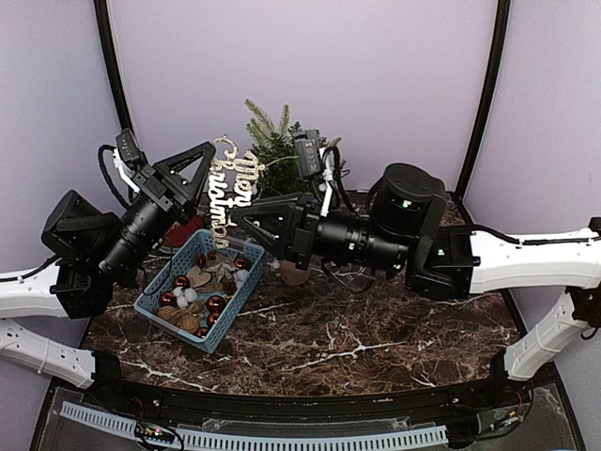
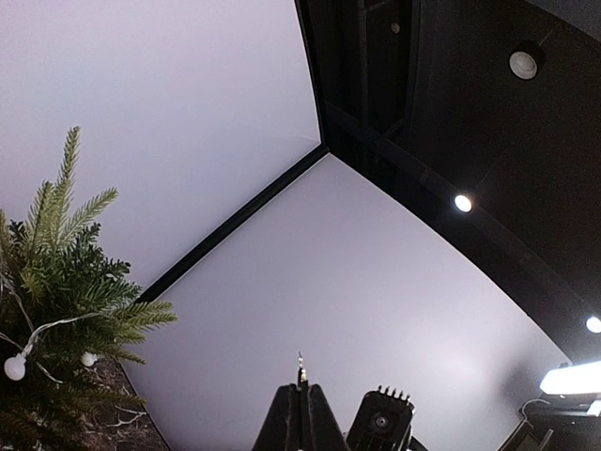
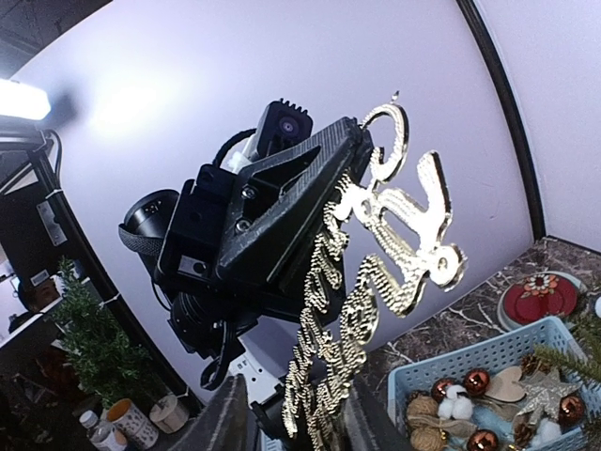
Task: Decorate the small christmas tree
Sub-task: Pass from the left arm to the right
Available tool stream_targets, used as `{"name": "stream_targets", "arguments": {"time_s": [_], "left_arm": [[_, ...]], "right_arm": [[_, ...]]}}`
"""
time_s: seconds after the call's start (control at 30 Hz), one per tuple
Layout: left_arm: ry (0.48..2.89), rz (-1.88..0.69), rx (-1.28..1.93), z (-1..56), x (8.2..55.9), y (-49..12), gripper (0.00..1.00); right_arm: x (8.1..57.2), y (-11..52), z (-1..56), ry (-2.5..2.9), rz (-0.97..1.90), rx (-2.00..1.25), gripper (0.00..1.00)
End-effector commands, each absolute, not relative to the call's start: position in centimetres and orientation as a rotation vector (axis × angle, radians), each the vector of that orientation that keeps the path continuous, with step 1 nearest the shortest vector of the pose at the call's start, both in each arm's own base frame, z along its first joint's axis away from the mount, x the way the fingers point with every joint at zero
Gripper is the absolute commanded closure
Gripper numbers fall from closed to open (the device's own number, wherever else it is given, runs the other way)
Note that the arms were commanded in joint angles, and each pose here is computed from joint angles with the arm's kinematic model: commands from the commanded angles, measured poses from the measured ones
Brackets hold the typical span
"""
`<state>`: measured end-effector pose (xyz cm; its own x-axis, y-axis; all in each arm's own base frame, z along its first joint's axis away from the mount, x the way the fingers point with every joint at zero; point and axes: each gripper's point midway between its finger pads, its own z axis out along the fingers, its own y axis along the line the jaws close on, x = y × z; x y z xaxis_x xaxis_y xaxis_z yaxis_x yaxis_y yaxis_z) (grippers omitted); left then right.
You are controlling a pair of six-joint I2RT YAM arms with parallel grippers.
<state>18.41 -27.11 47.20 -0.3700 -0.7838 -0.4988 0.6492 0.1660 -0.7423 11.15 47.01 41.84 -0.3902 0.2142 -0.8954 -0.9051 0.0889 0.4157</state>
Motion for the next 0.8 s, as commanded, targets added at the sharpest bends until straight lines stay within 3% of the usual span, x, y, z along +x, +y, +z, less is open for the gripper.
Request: {"name": "stream_targets", "arguments": {"time_s": [0.0,0.1,0.17,0.2,0.23,0.27,0.33,0.4,0.53,0.77], "left_arm": [[1.204,-1.582,-0.194,47.3,18.1,-26.7,1.0],[1.223,-1.587,-0.204,46.6,18.1,-26.7,1.0],[1.279,-1.567,-0.21,45.8,18.4,-26.9,0.99],[1.305,-1.556,-0.219,45.5,18.5,-26.8,0.95],[1.365,-1.515,-0.207,44.8,18.6,-26.9,0.77],[1.396,-1.488,-0.202,44.4,18.7,-26.8,0.66],[1.527,-1.372,-0.136,42.6,18.7,-26.9,0.31],[1.605,-1.274,-0.062,42.0,18.5,-26.5,0.16],[1.742,-1.131,0.113,41.6,18.0,-26.0,0.06],[1.871,-1.16,0.651,38.7,14.9,-29.5,0.04]], "right_arm": [[10.9,47.6,43.5,1.352,1.507,-0.767,0.78],[11.6,47.6,43.4,1.37,1.487,-0.743,1.0],[12.6,47.1,43.0,1.405,1.446,-0.711,1.0],[12.8,46.6,43.0,1.416,1.433,-0.702,1.0],[13.1,46.1,42.8,1.429,1.415,-0.699,1.0],[13.3,45.6,42.3,1.451,1.391,-0.7,1.0],[13.6,44.6,41.2,1.51,1.339,-0.717,1.0],[13.6,43.5,39.0,1.608,1.287,-0.773,1.0],[11.9,41.6,37.0,1.732,1.282,-0.936,1.0],[7.2,39.1,36.4,1.839,1.406,-1.216,1.0]]}}
